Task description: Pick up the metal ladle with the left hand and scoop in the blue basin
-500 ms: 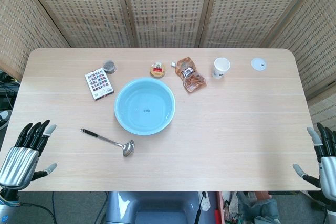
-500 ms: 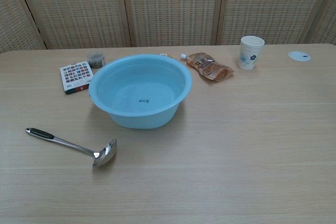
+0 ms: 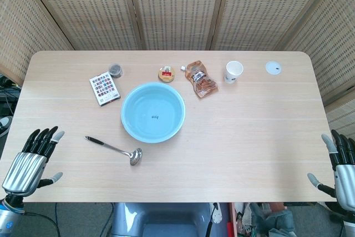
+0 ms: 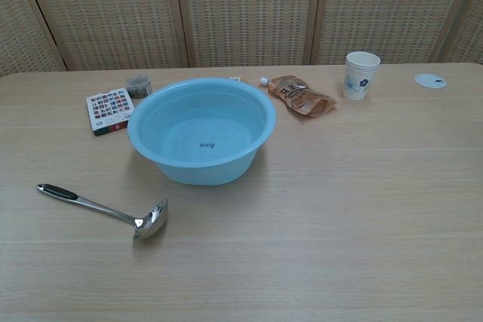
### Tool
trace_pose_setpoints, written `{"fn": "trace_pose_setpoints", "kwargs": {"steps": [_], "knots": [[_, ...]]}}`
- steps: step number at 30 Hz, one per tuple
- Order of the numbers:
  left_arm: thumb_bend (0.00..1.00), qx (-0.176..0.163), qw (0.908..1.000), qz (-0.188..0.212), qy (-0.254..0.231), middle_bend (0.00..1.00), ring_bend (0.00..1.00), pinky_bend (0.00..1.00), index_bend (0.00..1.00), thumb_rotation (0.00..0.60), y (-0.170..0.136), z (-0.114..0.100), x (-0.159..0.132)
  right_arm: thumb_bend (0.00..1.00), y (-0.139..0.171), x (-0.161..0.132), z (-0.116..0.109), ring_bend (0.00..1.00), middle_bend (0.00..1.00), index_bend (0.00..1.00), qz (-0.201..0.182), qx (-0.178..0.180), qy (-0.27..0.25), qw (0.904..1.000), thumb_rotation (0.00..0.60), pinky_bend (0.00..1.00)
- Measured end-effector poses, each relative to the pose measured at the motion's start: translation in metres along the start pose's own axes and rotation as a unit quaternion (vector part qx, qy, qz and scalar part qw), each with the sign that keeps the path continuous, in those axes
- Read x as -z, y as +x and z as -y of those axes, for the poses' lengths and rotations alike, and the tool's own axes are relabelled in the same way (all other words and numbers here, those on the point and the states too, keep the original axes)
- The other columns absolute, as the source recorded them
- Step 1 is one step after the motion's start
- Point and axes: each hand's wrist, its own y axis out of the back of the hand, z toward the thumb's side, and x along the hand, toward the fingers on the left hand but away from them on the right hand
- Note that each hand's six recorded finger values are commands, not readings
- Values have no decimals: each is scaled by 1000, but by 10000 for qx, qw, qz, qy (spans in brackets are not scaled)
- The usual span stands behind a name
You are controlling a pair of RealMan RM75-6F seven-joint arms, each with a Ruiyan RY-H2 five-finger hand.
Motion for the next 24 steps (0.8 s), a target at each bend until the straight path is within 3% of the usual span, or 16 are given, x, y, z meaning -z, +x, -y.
{"fn": "trace_pose_setpoints", "kwargs": {"steps": [6, 8, 9, 11, 16, 17, 19, 24], "knots": [[70, 201, 9994, 131, 255, 0, 0, 0, 0, 600, 28, 13, 8, 0, -3, 3, -1, 0, 0, 0, 77, 21, -9, 10000, 600, 0], [76, 269, 9988, 196, 352, 103, 23, 4, 0, 600, 39, 19, 13, 0, -4, 5, -1, 0, 0, 0, 119, 24, -12, 9999, 600, 0], [79, 299, 9985, 222, 390, 249, 105, 46, 0, 600, 44, 21, 16, 0, -5, 6, -1, 0, 0, 0, 148, 19, -10, 9999, 600, 0], [82, 352, 9978, 276, 493, 550, 368, 222, 0, 600, 56, 27, 22, 0, -7, 7, 0, 0, 0, 0, 191, -3, -5, 9998, 600, 0], [83, 567, 9942, 510, 756, 905, 797, 720, 0, 600, 92, 49, 32, 0, -14, 11, 9, 0, 0, 0, 312, -178, 71, 9993, 600, 0], [83, 596, 9934, 552, 806, 956, 866, 822, 4, 600, 99, 53, 34, 0, -16, 11, 11, 0, 0, 0, 330, -206, 87, 9992, 600, 0], [84, 641, 9918, 642, 901, 996, 934, 931, 25, 600, 115, 62, 37, 0, -20, 11, 14, 0, 0, 0, 356, -242, 115, 9990, 600, 0], [84, 875, 9880, 892, 909, 1000, 960, 995, 113, 600, 146, 83, 31, 0, -24, 13, 17, 0, 0, 0, 422, -283, 139, 9986, 600, 0]]}}
